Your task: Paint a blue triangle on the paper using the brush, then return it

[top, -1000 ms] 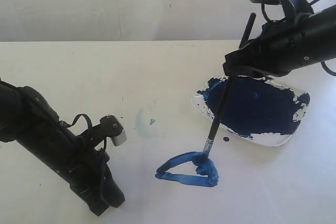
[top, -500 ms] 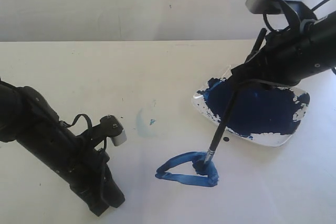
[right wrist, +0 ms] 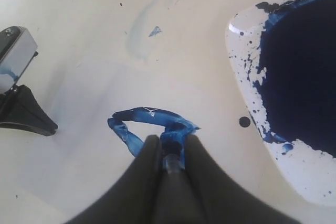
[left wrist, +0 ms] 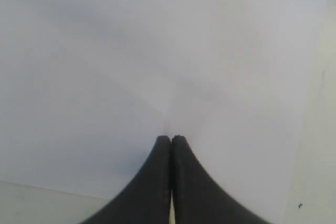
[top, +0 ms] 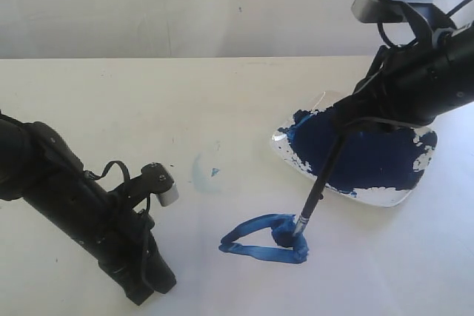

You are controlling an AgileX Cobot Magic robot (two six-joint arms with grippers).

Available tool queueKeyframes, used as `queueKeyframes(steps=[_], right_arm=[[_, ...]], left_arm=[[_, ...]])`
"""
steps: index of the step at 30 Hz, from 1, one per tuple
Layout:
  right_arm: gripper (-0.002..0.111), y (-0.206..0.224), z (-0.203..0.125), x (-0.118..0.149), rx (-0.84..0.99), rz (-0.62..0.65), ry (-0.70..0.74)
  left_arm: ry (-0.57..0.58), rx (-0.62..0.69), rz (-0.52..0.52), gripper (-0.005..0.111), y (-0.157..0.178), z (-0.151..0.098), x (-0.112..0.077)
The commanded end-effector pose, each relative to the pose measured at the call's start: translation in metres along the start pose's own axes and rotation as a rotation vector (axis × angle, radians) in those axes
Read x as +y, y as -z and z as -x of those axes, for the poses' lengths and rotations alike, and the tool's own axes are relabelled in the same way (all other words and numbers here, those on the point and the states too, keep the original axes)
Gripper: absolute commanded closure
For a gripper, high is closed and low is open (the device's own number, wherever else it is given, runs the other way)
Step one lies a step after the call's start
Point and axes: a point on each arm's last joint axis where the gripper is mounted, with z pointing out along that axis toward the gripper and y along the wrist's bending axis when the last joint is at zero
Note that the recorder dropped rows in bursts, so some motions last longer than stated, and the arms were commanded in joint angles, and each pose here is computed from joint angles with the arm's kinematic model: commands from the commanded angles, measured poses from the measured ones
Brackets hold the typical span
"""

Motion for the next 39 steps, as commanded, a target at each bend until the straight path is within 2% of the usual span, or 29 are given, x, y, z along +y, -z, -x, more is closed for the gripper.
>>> queueKeyframes(steps=[1, 13, 21, 28, 35, 39], right_arm=[[0.108, 0.007, -0.001, 0.003, 0.008, -0.001, 0.020], [0.108, 0.012, -0.002, 0.006, 0.021, 0.009, 0.038], [0.108, 0.053, 0.005, 0.019, -0.200, -0.100, 0.104], [0.108, 0.071, 0.008, 0.017, -0.292, -0.214, 0.169], [0.108, 0.074, 0.009, 0.013, -0.303, -0.277, 0.217], [0.108, 0.073, 0.008, 0.014, -0.294, -0.271, 0.214]], left_arm=[[0.016, 0.004, -0.032, 0.107, -0.001, -0.002, -0.003], [0.016, 0.004, -0.032, 0.107, -0.001, -0.002, -0.003], [0.011, -0.002, -0.028, 0.107, 0.000, 0.000, -0.002], [-0.034, -0.036, -0.070, 0.107, 0.010, 0.020, -0.003], [-0.077, 0.047, -0.088, 0.107, 0.048, 0.043, -0.015], [-0.074, 0.107, 0.014, 0.107, 0.082, 0.051, -0.023]])
